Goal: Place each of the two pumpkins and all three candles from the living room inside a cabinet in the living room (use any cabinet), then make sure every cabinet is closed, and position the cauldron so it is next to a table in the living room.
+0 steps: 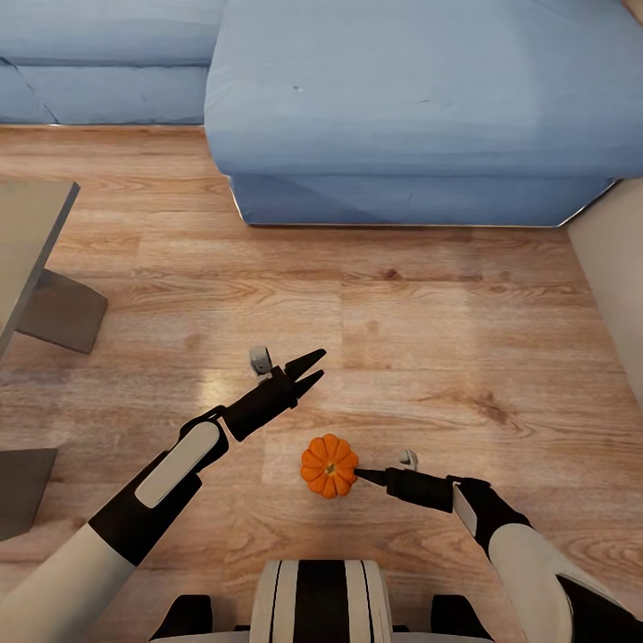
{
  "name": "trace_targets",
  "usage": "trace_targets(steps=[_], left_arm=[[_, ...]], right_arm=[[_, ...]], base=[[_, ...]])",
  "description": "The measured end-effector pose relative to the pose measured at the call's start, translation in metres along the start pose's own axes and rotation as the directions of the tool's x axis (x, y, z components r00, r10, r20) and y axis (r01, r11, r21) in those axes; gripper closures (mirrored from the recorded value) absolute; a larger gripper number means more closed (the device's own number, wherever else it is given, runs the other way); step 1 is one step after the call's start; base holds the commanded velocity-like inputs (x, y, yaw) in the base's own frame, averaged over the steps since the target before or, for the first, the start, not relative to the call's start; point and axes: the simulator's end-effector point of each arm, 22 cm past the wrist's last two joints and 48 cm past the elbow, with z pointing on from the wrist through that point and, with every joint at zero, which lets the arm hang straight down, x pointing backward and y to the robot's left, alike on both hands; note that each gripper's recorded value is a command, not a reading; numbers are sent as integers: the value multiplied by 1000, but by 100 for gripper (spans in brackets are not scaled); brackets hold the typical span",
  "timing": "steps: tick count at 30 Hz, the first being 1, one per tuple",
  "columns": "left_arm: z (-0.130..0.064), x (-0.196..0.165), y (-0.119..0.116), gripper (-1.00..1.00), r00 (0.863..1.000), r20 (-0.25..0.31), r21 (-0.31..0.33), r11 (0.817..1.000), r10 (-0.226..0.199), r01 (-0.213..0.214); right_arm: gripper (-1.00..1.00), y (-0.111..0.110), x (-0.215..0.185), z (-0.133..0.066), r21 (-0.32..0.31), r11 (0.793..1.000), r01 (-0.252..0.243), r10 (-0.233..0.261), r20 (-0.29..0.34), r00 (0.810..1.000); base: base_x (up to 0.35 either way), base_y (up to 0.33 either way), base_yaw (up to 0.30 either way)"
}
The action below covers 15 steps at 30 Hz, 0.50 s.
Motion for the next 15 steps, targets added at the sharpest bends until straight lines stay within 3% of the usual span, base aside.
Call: trace_targets(steps=[6,9,15], left_arm=[[0,0,0,-100,1000,0,0,1000,1,-1],[0,0,0,-100,1000,0,0,1000,0,0],[0,0,0,-100,1000,0,-2,1000,1,-1]], right_arm=[[-100,-10,-1,3,54,999,3,-3,5,1000],[-100,0,-1,26,72,997,15,-16,4,1000],[-100,3,-1,40,101,995,28,-29,5,1000]], base=[[0,0,0],[0,0,0],[0,0,0]])
